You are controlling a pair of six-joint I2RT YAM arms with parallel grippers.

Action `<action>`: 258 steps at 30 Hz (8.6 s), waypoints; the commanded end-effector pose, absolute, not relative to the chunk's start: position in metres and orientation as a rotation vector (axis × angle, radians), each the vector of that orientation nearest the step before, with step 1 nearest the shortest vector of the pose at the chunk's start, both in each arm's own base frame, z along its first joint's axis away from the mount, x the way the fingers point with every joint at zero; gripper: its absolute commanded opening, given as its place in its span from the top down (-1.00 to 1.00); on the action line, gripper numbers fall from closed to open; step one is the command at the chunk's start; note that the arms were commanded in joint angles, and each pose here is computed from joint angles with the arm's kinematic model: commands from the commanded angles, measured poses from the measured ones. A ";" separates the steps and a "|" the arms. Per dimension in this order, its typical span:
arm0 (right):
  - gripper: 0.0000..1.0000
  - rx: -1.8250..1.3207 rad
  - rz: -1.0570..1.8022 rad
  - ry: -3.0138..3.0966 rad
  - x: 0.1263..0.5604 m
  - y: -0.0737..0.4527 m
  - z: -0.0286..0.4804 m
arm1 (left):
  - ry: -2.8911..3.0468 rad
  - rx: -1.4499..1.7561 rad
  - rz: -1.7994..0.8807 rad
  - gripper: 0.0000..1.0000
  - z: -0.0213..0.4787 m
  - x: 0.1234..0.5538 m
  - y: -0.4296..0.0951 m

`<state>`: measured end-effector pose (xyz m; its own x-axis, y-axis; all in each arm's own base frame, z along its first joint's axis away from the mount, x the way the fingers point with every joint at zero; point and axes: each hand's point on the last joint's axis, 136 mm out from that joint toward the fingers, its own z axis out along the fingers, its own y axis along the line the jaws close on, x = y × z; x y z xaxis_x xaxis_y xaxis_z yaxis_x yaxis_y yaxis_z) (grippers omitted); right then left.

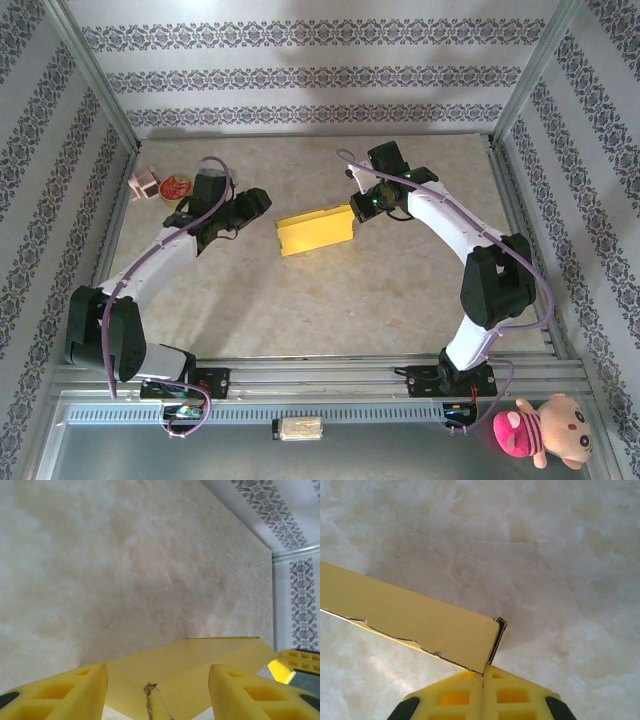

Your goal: Fold the paper box

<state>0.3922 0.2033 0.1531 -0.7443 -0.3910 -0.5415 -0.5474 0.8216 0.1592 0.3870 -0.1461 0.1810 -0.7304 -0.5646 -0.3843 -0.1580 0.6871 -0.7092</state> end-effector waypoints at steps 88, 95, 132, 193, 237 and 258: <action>0.89 -0.738 0.420 2.555 0.383 0.204 0.135 | 2.362 -0.696 -1.420 0.21 0.120 0.338 -0.219; 0.63 -0.749 0.437 2.543 0.378 0.205 0.139 | 2.462 -0.675 -1.247 0.43 0.101 0.332 -0.206; 0.17 -0.118 0.759 2.573 0.400 0.184 0.202 | 2.502 -0.642 -1.126 0.54 0.099 0.334 -0.198; -0.23 -0.098 0.884 2.670 0.384 0.194 0.161 | 2.338 -0.340 -1.007 -0.36 0.165 0.377 -0.199; 0.50 -0.230 0.764 2.349 0.425 0.220 0.139 | 2.183 -0.248 -0.977 0.61 0.121 0.444 -0.225; -0.20 -0.114 0.802 2.436 0.389 0.201 0.126 | 2.318 -0.247 -0.792 -0.16 0.096 0.381 -0.201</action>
